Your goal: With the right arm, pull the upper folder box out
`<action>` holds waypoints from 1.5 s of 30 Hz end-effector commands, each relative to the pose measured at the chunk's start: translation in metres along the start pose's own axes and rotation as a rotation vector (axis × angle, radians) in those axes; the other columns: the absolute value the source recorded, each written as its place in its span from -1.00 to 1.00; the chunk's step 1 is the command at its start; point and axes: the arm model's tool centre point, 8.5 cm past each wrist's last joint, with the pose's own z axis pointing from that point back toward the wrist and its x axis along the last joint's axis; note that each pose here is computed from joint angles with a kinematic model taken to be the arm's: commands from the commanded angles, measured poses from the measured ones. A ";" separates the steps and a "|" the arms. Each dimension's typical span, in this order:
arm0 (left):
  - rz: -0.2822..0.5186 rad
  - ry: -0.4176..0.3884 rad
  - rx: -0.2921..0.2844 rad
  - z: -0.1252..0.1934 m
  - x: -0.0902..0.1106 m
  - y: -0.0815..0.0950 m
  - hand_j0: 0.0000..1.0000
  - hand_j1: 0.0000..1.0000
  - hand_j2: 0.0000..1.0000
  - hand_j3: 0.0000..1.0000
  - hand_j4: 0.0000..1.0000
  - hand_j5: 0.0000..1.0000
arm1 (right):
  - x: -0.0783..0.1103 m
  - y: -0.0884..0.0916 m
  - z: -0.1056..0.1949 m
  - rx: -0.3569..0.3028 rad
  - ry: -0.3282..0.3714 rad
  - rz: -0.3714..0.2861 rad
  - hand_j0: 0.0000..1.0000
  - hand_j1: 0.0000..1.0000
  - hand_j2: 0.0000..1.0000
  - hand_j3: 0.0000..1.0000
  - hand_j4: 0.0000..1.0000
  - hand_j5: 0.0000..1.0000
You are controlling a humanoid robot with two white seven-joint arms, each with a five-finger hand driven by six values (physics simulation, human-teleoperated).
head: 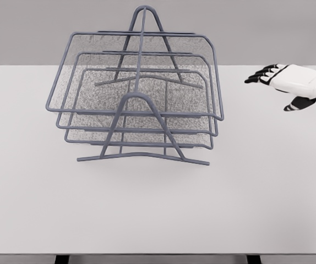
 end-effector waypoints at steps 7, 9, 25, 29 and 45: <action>0.000 0.000 0.000 0.000 0.000 0.000 1.00 1.00 1.00 1.00 1.00 1.00 | 0.047 -0.066 -0.051 -0.194 -0.144 0.039 1.00 1.00 1.00 1.00 1.00 1.00; 0.000 0.000 0.000 0.000 0.000 0.000 1.00 1.00 1.00 1.00 1.00 1.00 | 0.059 -0.071 -0.064 -0.191 -0.180 0.052 1.00 1.00 1.00 1.00 1.00 1.00; 0.000 0.000 0.000 0.000 0.000 0.000 1.00 1.00 1.00 1.00 1.00 1.00 | 0.059 -0.020 -0.059 -0.036 -0.184 0.049 1.00 1.00 1.00 1.00 1.00 1.00; 0.000 0.000 0.000 0.000 0.000 0.000 1.00 1.00 1.00 1.00 1.00 1.00 | 0.046 -0.017 -0.046 -0.012 -0.147 0.058 1.00 1.00 1.00 1.00 1.00 1.00; 0.000 0.000 0.000 0.000 0.000 0.000 1.00 1.00 1.00 1.00 1.00 1.00 | -0.008 0.001 0.017 0.063 0.025 0.037 1.00 1.00 1.00 1.00 1.00 1.00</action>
